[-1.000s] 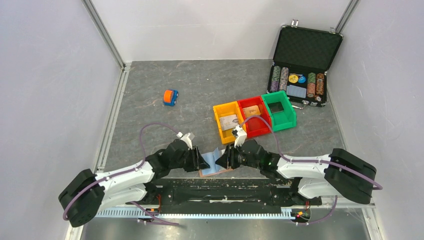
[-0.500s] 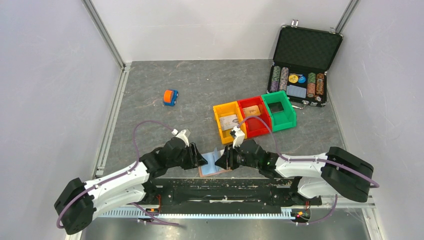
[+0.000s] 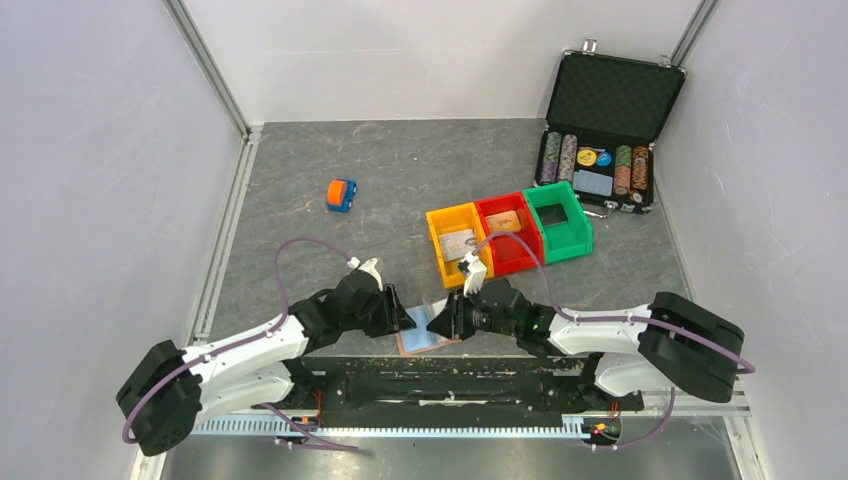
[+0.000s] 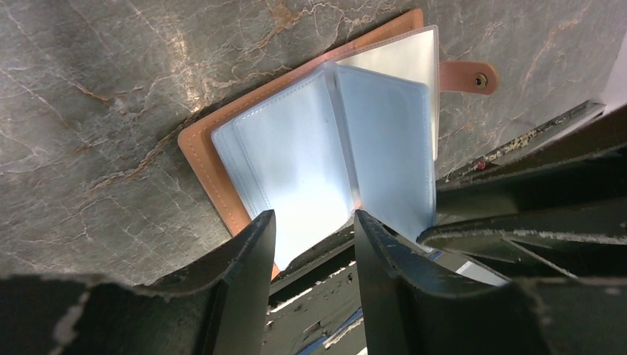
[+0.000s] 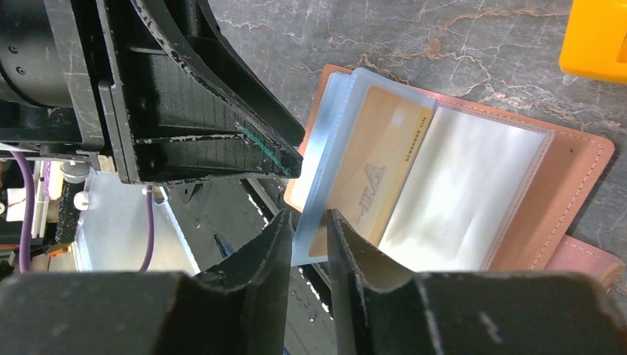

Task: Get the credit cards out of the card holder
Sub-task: Remove the credit card from the card holder.

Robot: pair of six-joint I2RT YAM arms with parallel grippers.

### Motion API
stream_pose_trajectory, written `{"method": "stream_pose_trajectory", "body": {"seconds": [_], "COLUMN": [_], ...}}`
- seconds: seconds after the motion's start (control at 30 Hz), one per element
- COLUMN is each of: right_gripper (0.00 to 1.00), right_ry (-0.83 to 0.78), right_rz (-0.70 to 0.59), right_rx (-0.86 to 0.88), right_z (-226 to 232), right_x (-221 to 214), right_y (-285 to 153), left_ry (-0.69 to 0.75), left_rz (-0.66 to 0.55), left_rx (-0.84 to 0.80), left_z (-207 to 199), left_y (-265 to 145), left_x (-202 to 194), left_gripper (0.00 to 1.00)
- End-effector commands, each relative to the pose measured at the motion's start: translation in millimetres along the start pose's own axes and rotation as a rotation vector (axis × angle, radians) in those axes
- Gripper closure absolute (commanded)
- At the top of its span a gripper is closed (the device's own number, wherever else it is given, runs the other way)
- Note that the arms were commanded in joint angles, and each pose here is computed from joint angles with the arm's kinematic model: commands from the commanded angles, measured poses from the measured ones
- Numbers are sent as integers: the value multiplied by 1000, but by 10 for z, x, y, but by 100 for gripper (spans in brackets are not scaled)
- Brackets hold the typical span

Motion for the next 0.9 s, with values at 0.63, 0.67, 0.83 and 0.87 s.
{"method": "stream_pose_trajectory", "body": {"seconds": [0.63, 0.67, 0.83, 0.87], "right_gripper": [69, 68, 68, 68], "right_ry": [-5, -7, -14, -13], "right_rz": [-41, -39, -45, -45], "right_rx": [-28, -29, -44, -48], "right_z": [29, 28, 3, -5], "right_x": [106, 100, 114, 117], "right_y": [27, 28, 30, 36], "left_ry": [48, 48, 58, 60], "left_rz": [-86, -81, -82, -77], "left_rx": [-22, -20, 8, 17], "left_z": [-151, -146, -87, -67], "left_y": [-71, -64, -61, -47], "left_x": [355, 346, 338, 326], "left_gripper": [43, 43, 43, 43]}}
Point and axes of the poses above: each gripper's point midway between its finger pads, its own y axis out along the fingers, its own z axis along the line the jaws close on, x = y × z, the point moved 1 cm from there along -y, back along the fingers, and after that the axes turned 14 degrees about y, right-handed, at the moved point
